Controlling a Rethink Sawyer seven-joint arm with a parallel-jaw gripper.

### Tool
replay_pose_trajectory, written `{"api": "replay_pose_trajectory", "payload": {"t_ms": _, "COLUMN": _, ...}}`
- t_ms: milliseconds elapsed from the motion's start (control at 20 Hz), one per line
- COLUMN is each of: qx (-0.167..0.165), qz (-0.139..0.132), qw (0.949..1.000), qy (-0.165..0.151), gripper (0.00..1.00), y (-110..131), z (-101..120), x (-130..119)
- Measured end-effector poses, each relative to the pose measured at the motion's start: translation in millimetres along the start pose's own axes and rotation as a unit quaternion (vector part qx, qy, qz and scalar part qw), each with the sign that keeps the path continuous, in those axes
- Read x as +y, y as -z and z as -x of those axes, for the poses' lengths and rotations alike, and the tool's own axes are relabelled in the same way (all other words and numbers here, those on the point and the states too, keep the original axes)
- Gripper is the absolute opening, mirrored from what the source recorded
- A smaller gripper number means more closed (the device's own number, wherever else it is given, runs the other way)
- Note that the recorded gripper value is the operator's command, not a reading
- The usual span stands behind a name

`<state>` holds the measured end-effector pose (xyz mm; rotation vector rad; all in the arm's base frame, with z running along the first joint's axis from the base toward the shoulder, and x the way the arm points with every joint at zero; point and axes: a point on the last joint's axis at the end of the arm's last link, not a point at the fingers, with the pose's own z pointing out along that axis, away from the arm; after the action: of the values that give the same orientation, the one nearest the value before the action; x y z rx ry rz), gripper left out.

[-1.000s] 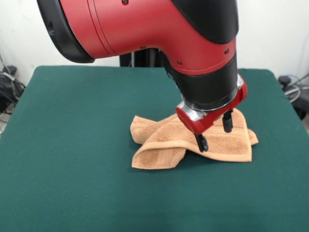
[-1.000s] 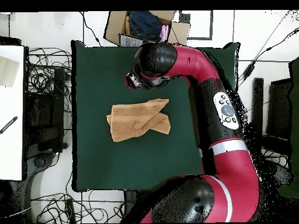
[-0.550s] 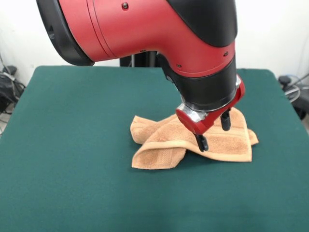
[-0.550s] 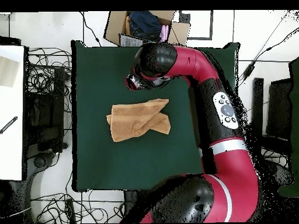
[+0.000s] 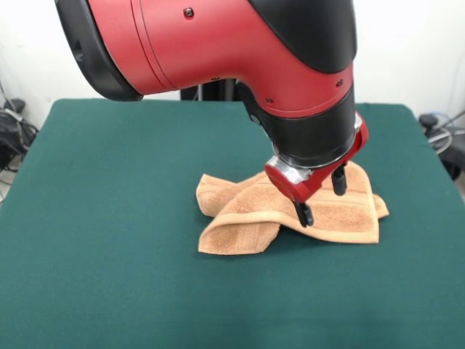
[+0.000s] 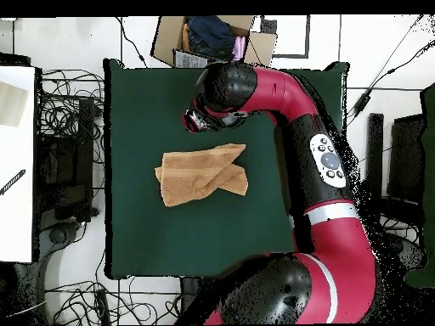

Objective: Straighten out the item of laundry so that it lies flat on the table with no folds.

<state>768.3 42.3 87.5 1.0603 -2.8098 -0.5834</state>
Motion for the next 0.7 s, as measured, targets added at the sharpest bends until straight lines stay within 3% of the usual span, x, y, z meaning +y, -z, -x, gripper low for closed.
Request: {"api": "replay_pose_trajectory", "payload": {"t_ms": 700, "qx": 0.001, "qz": 0.003, "qw": 1.0000, "qy": 0.000, "gripper": 1.00, "y": -3.8, "z": -0.6, "x": 0.0}}
